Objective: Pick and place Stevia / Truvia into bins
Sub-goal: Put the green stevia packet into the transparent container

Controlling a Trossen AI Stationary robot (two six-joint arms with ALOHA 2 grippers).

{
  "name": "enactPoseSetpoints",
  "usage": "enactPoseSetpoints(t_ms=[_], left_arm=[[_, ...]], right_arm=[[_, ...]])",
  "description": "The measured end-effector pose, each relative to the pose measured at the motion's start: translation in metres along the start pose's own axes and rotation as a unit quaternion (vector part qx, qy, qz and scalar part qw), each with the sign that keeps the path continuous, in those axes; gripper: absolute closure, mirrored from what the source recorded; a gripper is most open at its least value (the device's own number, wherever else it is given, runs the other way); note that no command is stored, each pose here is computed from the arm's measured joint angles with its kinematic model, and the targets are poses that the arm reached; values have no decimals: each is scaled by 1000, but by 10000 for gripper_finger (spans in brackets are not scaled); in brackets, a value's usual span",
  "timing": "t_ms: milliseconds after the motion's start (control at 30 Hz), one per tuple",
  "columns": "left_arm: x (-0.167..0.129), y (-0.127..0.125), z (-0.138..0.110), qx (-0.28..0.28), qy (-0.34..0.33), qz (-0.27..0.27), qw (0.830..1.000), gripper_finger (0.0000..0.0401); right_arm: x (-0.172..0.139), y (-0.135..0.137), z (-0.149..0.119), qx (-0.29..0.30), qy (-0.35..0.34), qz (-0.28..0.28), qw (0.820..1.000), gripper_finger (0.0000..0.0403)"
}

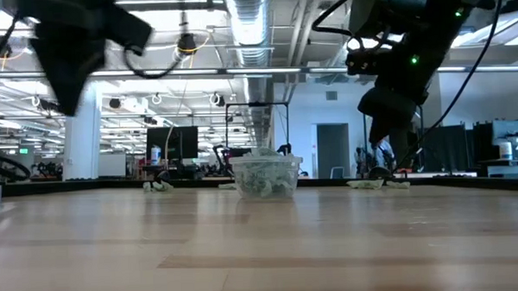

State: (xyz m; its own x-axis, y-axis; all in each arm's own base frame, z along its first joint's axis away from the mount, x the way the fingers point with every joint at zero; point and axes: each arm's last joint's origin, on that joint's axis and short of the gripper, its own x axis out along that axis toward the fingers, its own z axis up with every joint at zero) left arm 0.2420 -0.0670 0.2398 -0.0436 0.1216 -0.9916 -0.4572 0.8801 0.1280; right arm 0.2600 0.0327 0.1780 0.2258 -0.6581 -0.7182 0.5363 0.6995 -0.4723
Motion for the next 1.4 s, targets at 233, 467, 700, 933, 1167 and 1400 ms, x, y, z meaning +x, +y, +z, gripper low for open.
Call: enactPoseSetpoints(t_ms=[233,467,700,933,1167,1400], left_arm=[[13,-13,-65,-56,16,-1,998,264],[26,-25,-102,-86,-7,-51,995,264],[37,-30,-114,-92,-15,-62,994,264],[37,-36,-123,-104,0,-77,992,264],[36,-41,-136,-132,-2,-88,987,264],[35,-44,-146,-142,-6,-92,986,264]], right_arm=[[1,1,0,6,-5,4,1000,269],[1,2,1,5,-9,7,1000,269],[9,0,17,-10,-39,23,999,269],[31,-35,40,-4,-27,78,997,269],[45,-100,62,72,-56,170,981,269],[76,-163,48,242,28,215,946,269]])
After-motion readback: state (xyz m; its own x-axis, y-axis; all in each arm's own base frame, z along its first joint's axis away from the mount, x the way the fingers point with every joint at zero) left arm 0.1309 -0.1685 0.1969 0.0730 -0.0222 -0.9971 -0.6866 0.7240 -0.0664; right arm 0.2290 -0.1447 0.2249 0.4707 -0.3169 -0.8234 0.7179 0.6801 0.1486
